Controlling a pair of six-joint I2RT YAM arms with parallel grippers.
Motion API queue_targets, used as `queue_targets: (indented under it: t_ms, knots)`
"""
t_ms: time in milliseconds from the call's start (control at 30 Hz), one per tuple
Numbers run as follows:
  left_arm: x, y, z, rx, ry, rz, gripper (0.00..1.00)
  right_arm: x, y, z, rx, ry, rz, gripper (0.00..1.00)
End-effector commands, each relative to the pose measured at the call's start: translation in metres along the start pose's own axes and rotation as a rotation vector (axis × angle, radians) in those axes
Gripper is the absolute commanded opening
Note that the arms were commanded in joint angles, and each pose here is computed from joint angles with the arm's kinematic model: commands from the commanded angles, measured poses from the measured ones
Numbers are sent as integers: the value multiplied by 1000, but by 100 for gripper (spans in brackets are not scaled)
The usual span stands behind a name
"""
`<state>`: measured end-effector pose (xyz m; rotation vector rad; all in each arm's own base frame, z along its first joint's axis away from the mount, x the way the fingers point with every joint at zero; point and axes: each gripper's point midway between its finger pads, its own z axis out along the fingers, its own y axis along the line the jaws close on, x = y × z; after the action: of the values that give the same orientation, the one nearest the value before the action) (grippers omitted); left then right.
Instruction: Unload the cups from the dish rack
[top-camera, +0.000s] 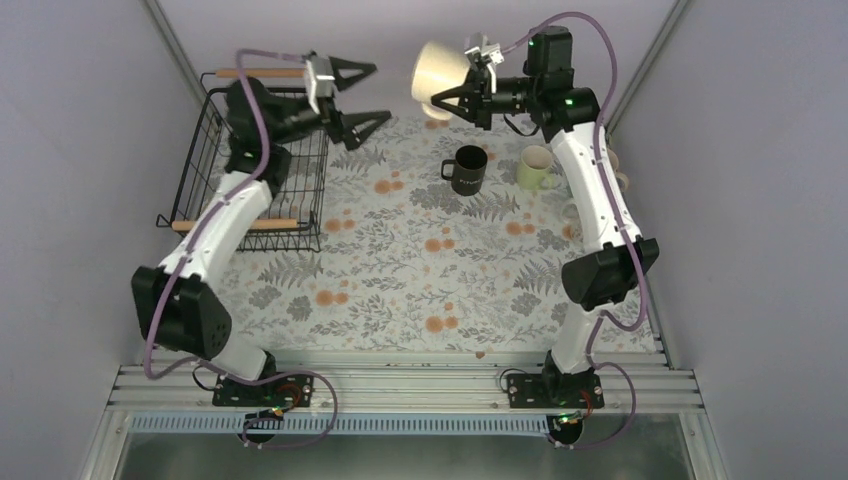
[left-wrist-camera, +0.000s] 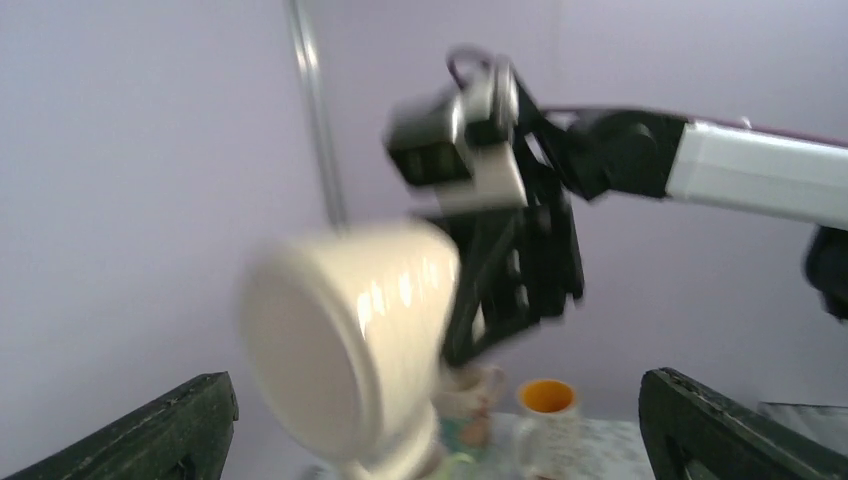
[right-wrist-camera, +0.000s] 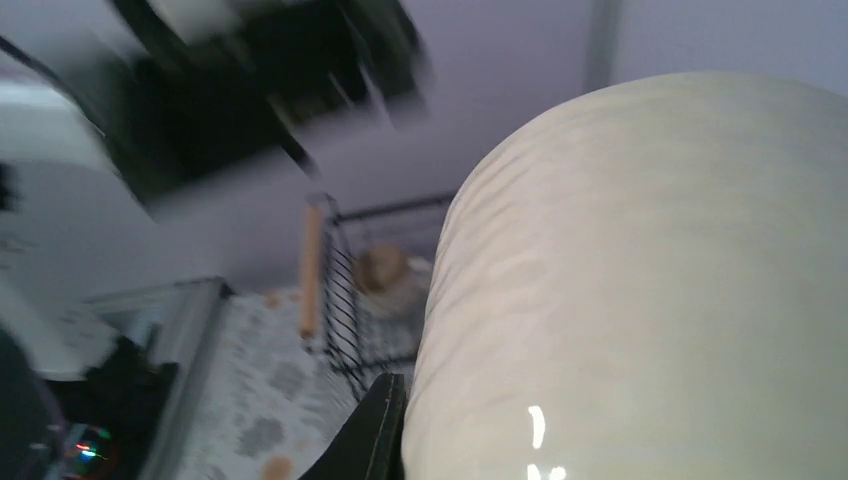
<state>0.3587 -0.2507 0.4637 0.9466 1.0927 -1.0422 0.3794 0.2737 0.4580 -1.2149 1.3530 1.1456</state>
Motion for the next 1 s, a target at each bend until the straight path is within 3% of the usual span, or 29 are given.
queue_targets:
  t_ms: [0,200,367,500,600,967]
  knots:
    - [-47,5,-24,-119,116,192,100,80,-44,-23,265,318,-7,3]
    - [-86,37,-51,-334,294,348,100,141,-50,-56,382,632,4,3]
    - [-92,74,-83,-529,531,476,100,189,-42,-93,454,879,12,3]
    - [-52,103,-120,-612,782,529,100,244,-34,-126,482,1093,70,3]
    - [-20,118,-156,-639,917,525,100,274,-26,-141,468,1177,122,3]
    - [71,141,-258,-635,1254,454,100,338,-29,-159,430,1314,272,4]
